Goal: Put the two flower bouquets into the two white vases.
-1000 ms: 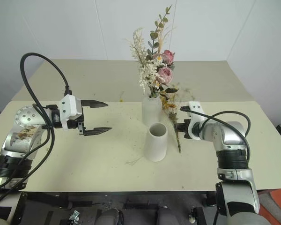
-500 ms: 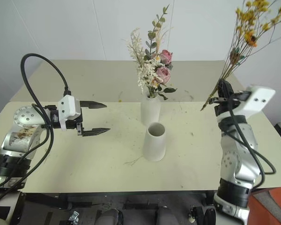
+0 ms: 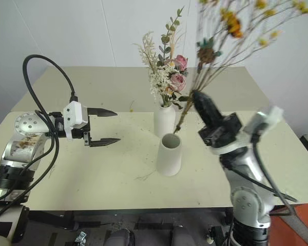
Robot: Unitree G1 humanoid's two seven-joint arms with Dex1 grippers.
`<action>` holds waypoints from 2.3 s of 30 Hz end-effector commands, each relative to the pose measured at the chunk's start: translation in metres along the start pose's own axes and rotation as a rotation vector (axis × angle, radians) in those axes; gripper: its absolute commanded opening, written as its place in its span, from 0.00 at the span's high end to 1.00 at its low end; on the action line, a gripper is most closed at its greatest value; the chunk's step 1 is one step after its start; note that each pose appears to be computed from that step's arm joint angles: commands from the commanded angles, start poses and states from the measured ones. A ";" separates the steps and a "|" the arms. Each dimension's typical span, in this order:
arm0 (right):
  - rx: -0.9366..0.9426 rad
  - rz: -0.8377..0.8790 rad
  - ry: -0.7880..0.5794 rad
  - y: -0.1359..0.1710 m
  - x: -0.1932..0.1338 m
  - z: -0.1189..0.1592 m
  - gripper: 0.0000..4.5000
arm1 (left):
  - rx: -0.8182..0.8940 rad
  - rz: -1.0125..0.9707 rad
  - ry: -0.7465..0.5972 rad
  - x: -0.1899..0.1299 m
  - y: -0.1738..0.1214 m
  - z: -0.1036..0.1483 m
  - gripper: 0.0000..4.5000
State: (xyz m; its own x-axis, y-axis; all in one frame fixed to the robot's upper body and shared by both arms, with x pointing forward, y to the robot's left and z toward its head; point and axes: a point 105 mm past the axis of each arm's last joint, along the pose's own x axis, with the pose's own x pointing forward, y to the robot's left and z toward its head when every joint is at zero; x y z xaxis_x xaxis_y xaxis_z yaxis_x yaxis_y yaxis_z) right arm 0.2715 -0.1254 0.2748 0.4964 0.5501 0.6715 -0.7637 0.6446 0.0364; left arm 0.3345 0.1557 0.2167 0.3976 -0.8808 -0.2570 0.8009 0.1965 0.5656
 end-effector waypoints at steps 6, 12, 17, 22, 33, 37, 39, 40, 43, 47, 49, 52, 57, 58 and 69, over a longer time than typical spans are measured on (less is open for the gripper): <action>-0.092 0.070 0.031 0.000 -0.002 -0.008 1.00 | 0.028 0.014 -0.031 -0.012 0.001 0.018 0.00; -0.100 0.074 0.058 0.003 -0.015 -0.019 1.00 | -0.006 0.003 -0.071 -0.015 -0.003 0.025 0.00; -0.117 0.063 0.031 0.005 -0.021 -0.022 1.00 | -0.006 -0.003 -0.090 -0.017 -0.001 0.032 0.00; -0.073 0.084 0.037 0.015 -0.031 -0.029 0.69 | 0.001 -0.005 -0.090 -0.017 0.000 0.033 0.00; -0.056 0.083 0.109 0.026 -0.053 -0.041 0.00 | -0.002 -0.012 -0.089 -0.016 0.001 0.032 0.00; -0.134 0.051 0.207 0.019 -0.077 -0.039 0.00 | -0.005 -0.009 -0.088 -0.019 0.000 0.032 0.00; -0.186 0.026 0.268 0.012 -0.091 -0.035 0.00 | -0.007 -0.008 -0.086 -0.020 -0.001 0.031 0.00; -0.204 0.014 0.313 0.005 -0.098 -0.033 0.00 | -0.009 -0.008 -0.085 -0.021 -0.001 0.031 0.00; -0.248 0.009 0.399 -0.008 -0.116 -0.022 0.00 | -0.013 -0.009 -0.079 -0.024 -0.003 0.030 0.00; -0.342 0.003 0.535 -0.034 -0.139 0.005 0.00 | -0.016 -0.020 -0.079 -0.031 -0.007 0.031 0.00; -0.382 -0.007 0.604 -0.047 -0.148 0.015 0.00 | -0.010 -0.021 -0.076 -0.035 -0.008 0.033 0.00; -0.436 -0.012 0.674 -0.062 -0.157 0.027 0.00 | 0.020 -0.024 -0.053 -0.040 -0.009 0.037 0.00; -0.451 -0.020 0.734 -0.074 -0.165 0.037 0.00 | 0.026 -0.026 -0.073 -0.045 -0.013 0.045 0.00; -0.452 -0.016 0.747 -0.075 -0.167 0.038 0.00 | 0.025 -0.028 -0.075 -0.046 -0.014 0.046 0.00; -0.443 -0.002 0.771 -0.085 -0.166 0.050 0.00 | 0.030 -0.022 -0.034 -0.053 -0.016 0.048 0.00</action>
State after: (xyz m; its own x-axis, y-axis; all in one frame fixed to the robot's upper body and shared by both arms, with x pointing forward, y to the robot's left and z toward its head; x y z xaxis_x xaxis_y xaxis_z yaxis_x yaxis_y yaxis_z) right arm 0.2360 -0.2929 0.1817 0.7540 0.6555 -0.0417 -0.6319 0.7066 -0.3184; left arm 0.2830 0.1762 0.2459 0.3509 -0.8972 -0.2680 0.8195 0.1558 0.5515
